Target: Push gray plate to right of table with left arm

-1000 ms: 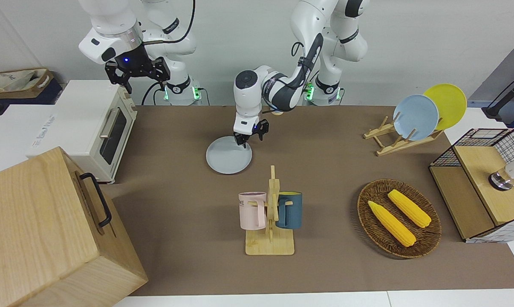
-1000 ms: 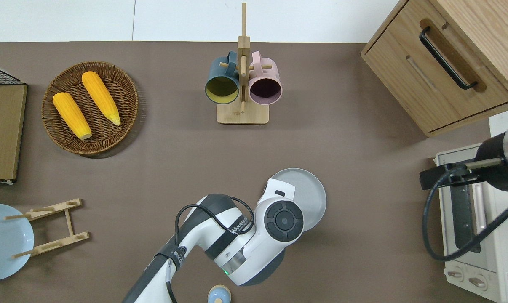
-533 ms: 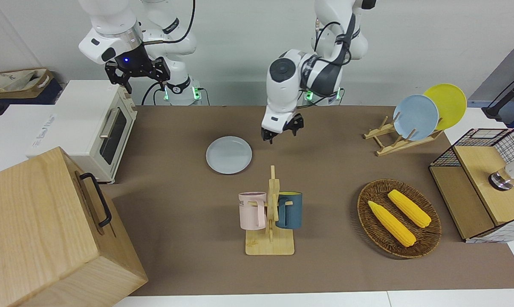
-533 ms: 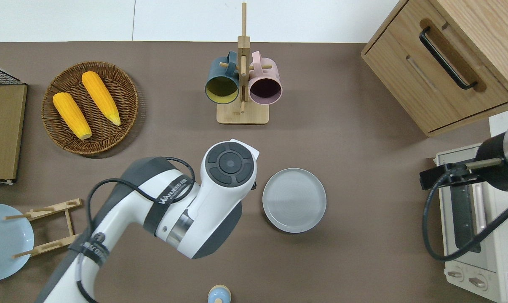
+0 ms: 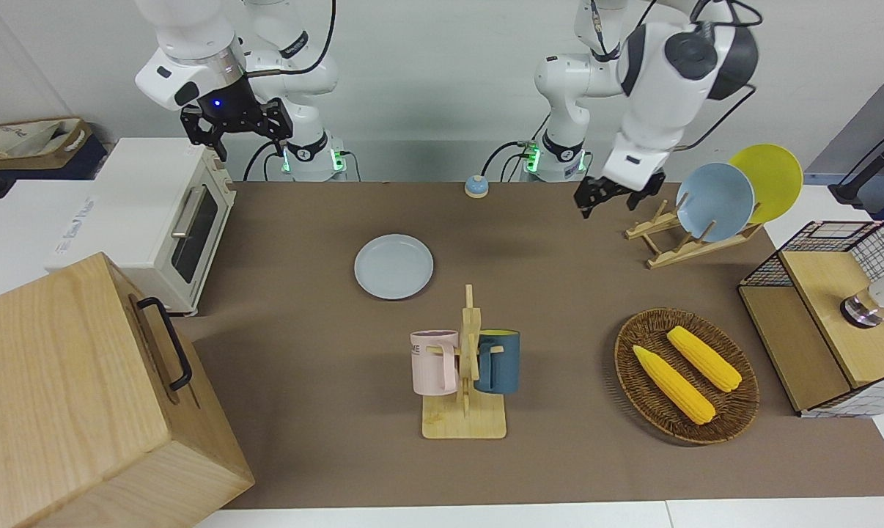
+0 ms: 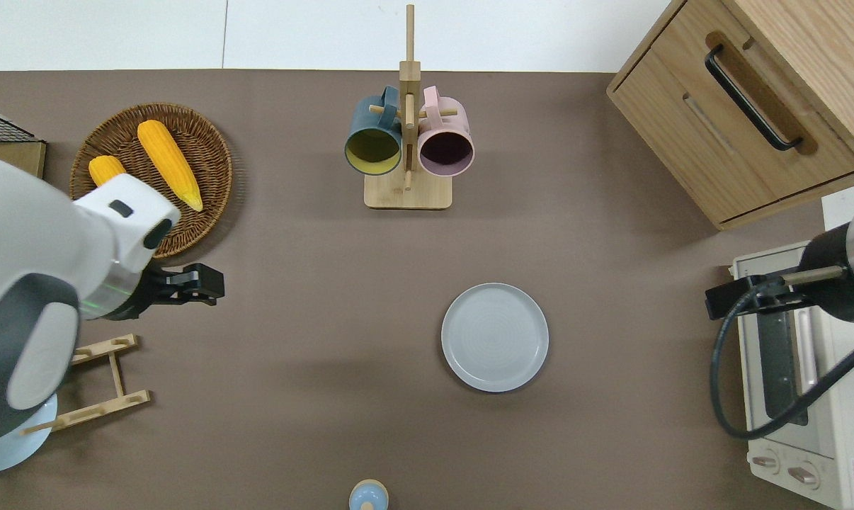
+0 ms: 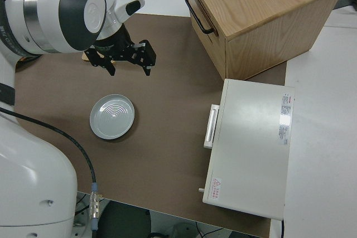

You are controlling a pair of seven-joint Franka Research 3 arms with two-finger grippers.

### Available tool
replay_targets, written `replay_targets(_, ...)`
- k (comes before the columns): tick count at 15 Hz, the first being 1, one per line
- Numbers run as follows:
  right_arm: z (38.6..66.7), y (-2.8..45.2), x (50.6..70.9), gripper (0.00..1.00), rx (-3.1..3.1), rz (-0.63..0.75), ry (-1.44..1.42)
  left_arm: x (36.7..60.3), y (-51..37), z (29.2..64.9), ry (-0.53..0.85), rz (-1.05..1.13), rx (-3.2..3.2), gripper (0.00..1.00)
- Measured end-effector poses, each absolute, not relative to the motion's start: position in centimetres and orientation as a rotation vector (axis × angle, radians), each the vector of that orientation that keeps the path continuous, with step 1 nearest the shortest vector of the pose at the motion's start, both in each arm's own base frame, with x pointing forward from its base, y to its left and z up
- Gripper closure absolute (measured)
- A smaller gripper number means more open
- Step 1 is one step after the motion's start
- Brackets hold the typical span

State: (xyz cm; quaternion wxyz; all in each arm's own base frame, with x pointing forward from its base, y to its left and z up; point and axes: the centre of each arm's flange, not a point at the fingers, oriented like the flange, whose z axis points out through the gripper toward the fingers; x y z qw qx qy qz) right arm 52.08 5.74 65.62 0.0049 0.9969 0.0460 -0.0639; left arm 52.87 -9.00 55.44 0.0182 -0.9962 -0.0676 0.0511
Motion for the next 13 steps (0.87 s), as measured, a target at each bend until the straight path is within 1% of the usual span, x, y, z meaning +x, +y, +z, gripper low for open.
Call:
replay_targets(3,65.6,5.7,52.1,0.01,3.122,-0.2,0.144,52.6,-6.0,59.5,-0.199,0.151,-3.107,0.0)
replay_targets(5,65.6,5.7,52.1,0.01,3.122,-0.2,0.144,52.4,-5.1,61.2,-0.166,0.142,-3.113,0.0)
replay_targets(8,65.6,5.7,52.1,0.01,3.122,-0.2,0.144,52.3,-4.9,62.6,-0.135,0.122,-3.119,0.0)
replay_targets(13,65.6,5.7,52.1,0.01,3.122,-0.2,0.144,52.2,-4.6,63.5,-0.092,0.109,-3.124,0.0)
